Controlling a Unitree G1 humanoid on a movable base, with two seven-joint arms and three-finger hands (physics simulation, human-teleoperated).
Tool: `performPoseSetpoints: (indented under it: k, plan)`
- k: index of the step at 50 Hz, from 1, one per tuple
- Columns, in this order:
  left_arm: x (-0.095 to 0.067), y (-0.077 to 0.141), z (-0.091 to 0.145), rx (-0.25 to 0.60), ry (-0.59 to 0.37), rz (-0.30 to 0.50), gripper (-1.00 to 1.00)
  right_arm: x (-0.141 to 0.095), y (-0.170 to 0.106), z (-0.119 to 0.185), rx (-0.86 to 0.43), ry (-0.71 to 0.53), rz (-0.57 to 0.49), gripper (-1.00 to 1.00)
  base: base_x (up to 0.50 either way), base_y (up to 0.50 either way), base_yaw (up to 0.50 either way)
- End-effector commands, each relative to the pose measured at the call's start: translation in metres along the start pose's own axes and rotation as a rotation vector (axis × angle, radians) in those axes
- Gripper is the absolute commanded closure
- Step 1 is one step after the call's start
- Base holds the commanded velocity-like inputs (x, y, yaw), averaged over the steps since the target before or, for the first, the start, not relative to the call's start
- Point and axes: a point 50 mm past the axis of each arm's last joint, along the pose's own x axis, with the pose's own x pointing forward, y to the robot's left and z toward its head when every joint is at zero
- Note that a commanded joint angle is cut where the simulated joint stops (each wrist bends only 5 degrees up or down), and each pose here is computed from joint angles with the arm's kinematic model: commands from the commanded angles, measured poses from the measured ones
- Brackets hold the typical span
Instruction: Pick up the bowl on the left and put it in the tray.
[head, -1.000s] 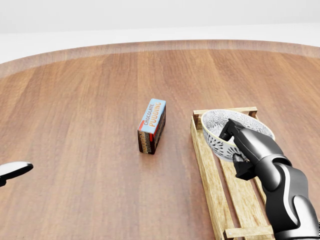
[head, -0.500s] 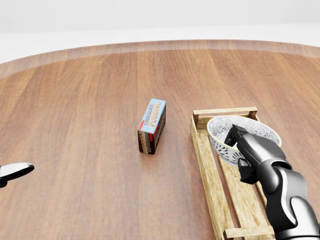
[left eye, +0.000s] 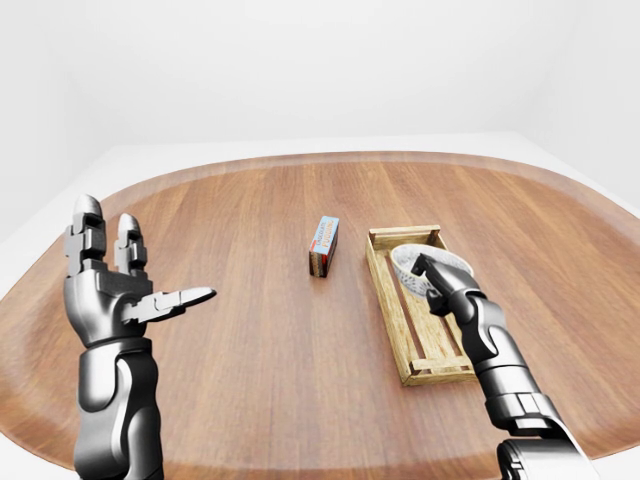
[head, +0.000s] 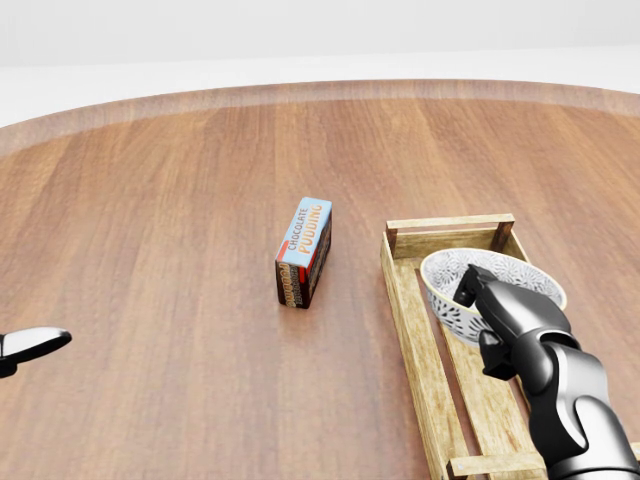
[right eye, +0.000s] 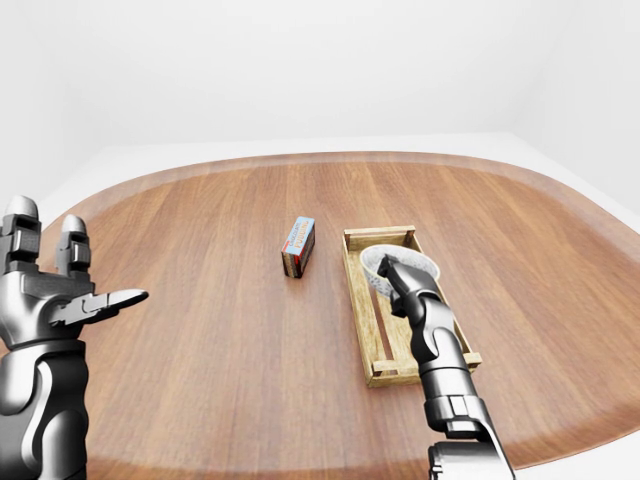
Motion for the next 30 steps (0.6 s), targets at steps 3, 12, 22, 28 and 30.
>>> performPoseSetpoints:
  k: [3, 12, 22, 28, 30]
  plan:
    - [0.0, -0.001, 0.0, 0.001, 0.002, -0.004, -1.0, 0.003, 0.003, -0.006, -0.012, 0.031, -0.011, 1.0, 0.0, 0.0, 0.0]
    - [0.001, -0.001, 0.0, -0.002, -0.002, -0.001, -1.0, 0.01, 0.012, -0.009, 0.035, 0.052, -0.007, 1.0, 0.0, 0.0, 0.0]
    - [0.001, 0.0, -0.001, -0.004, 0.003, 0.0, -1.0, 0.015, 0.019, -0.012, 0.081, 0.072, 0.003, 1.0, 0.0, 0.0, 0.0]
    - [0.001, -0.001, -0.001, -0.004, 0.004, -0.002, -1.0, 0.015, 0.022, -0.013, 0.083, 0.076, 0.008, 1.0, 0.0, 0.0, 0.0]
    - [0.001, -0.001, -0.001, -0.004, 0.002, -0.002, -1.0, 0.015, 0.022, -0.013, 0.083, 0.075, 0.01, 1.0, 0.0, 0.0, 0.0]
